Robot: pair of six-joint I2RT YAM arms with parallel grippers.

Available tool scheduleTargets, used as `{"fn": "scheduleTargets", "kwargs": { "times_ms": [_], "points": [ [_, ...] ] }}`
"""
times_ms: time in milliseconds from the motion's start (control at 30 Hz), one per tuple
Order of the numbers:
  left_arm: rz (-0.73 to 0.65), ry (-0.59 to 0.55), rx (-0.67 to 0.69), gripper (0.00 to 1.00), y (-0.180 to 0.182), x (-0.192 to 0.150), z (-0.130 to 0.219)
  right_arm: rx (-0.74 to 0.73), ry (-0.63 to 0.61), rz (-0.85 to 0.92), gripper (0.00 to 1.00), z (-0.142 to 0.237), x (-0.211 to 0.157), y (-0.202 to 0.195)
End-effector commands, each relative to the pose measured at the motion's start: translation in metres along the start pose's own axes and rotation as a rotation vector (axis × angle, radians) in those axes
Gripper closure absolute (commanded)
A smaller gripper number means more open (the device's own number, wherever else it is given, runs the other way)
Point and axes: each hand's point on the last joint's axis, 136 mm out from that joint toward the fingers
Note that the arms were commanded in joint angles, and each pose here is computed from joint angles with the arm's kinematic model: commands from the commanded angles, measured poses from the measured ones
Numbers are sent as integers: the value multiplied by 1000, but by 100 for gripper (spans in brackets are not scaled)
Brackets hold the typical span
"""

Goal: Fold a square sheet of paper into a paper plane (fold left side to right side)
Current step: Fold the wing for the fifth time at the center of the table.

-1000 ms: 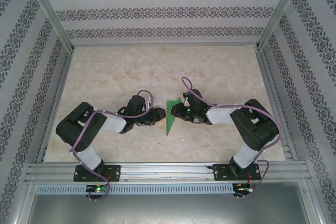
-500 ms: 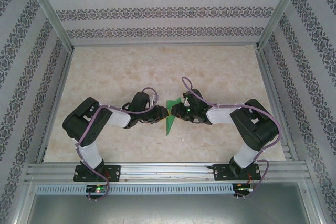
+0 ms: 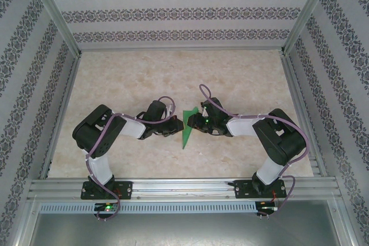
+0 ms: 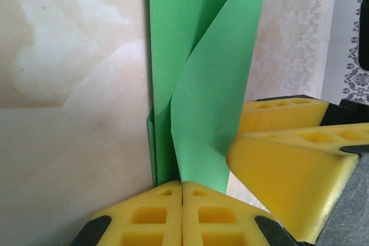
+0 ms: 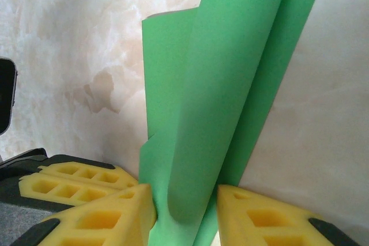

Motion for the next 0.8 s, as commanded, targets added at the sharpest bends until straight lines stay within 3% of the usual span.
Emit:
{"fn": "scheduleTargets", "kwargs": {
  "times_ms": [0, 167, 767],
  "points": [
    [8, 7, 72, 95, 24, 1, -5, -34, 12, 16, 64, -1, -6, -7],
    [14, 8, 88, 95, 31, 0, -7, 27, -13, -1, 66, 4, -1, 3],
    [46, 14, 118, 98, 46, -3, -15, 26, -46, -22, 68, 11, 5, 4]
  ]
}}
Point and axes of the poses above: each hand's point on the last joint's axis, 136 mm out from that joint toward the fingers, its own z axis back along the fingers, its own y axis along the line the jaws close on, x = y × z, and after that the axes turned 7 degrees about z, right-handed
